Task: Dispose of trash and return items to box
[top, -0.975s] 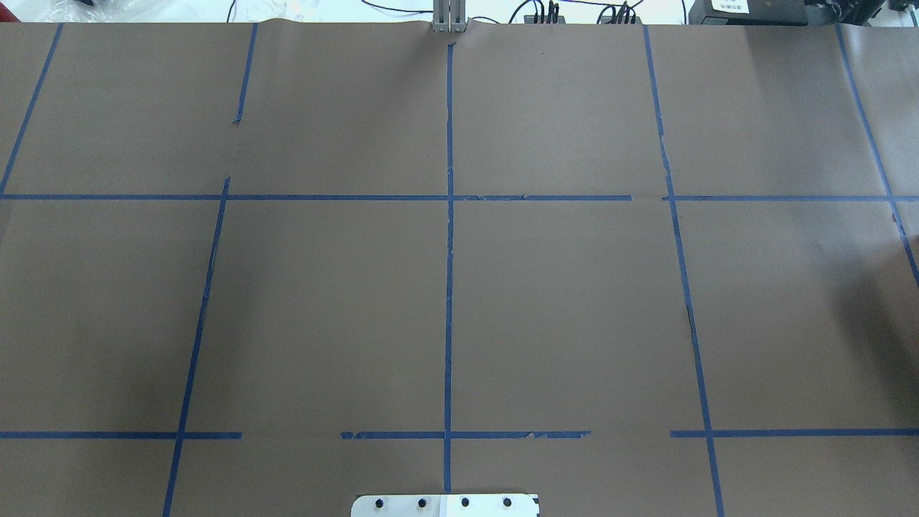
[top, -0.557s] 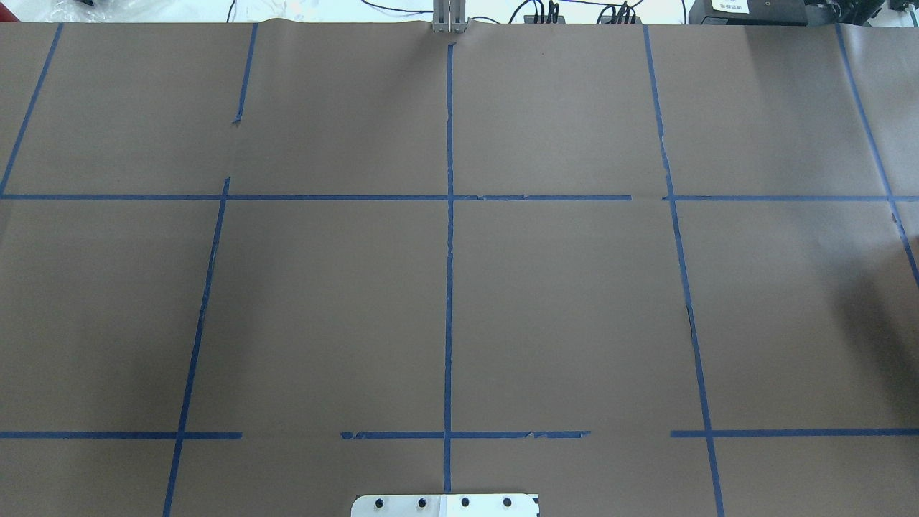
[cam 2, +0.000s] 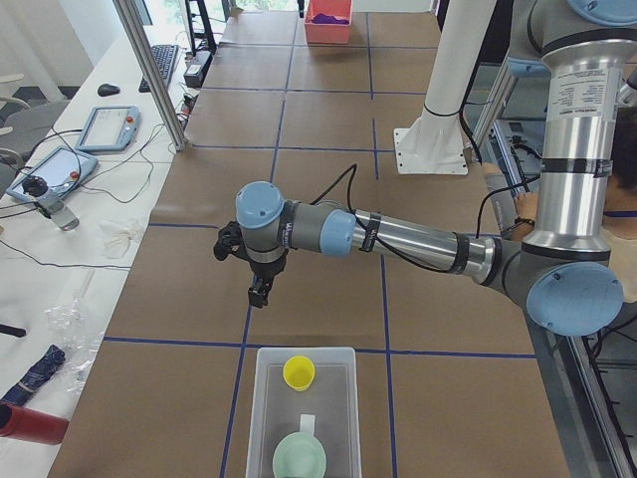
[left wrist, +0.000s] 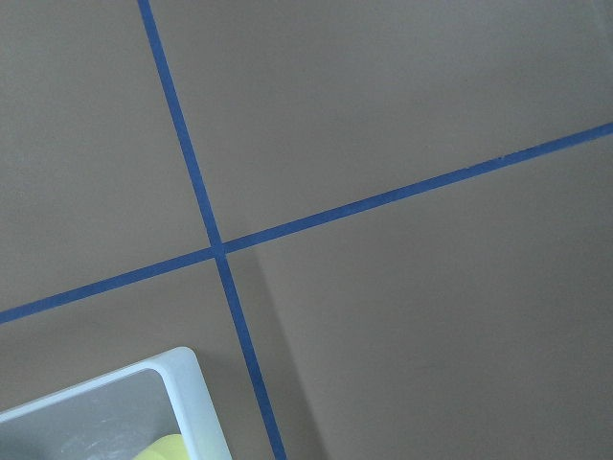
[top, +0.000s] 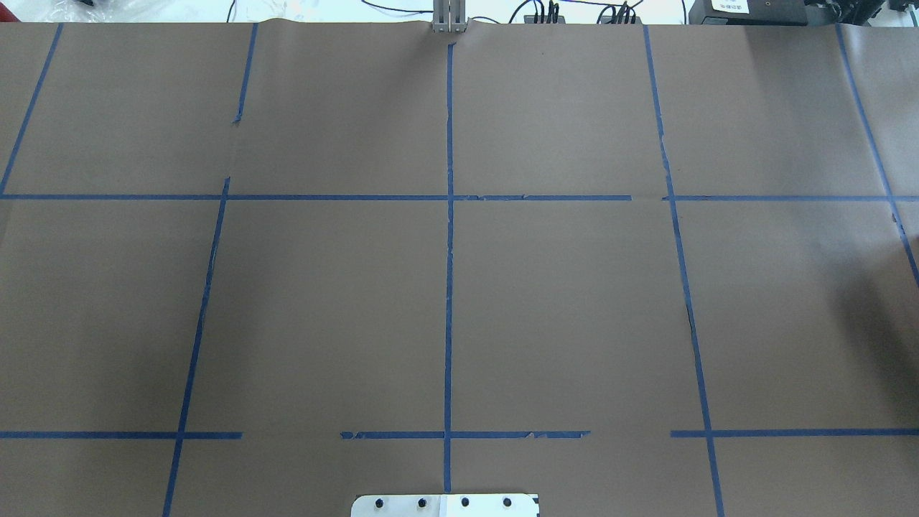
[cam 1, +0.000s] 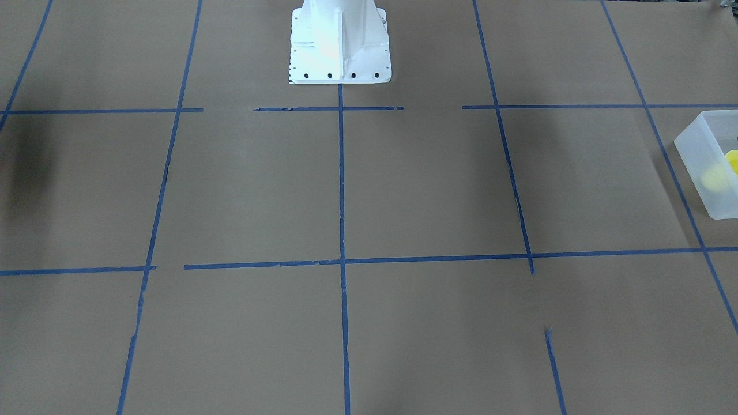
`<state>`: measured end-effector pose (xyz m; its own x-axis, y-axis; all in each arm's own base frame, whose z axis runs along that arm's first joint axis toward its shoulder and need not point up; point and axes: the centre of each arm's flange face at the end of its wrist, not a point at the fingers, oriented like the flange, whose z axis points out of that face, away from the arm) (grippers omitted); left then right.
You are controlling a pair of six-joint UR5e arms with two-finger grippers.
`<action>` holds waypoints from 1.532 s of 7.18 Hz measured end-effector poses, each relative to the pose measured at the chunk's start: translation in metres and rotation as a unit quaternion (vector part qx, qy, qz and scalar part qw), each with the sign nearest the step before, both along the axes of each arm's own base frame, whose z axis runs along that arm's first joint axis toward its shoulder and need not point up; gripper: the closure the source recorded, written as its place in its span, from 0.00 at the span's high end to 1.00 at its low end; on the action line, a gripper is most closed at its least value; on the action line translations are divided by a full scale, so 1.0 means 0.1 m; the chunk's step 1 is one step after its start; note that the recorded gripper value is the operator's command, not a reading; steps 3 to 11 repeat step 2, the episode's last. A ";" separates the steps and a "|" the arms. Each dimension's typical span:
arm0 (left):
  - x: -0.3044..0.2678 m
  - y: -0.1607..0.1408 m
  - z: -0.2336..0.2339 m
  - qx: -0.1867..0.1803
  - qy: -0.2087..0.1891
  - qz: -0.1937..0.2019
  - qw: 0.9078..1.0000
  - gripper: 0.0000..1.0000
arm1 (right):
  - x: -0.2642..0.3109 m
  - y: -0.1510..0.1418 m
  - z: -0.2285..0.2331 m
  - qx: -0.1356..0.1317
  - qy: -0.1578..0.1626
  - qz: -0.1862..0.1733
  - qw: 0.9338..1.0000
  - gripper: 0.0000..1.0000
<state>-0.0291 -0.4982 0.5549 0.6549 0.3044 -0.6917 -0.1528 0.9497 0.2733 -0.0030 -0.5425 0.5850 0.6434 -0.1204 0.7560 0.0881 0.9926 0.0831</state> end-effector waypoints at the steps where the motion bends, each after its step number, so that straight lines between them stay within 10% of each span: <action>1: 0.00 0.00 0.00 0.000 0.000 0.000 1.000 1.00 | 0.00 0.00 0.00 0.000 0.000 0.000 1.000 1.00; 11: 0.00 -0.01 -0.01 0.001 0.000 0.000 1.000 1.00 | -0.01 0.00 0.00 0.000 0.000 -0.001 1.000 1.00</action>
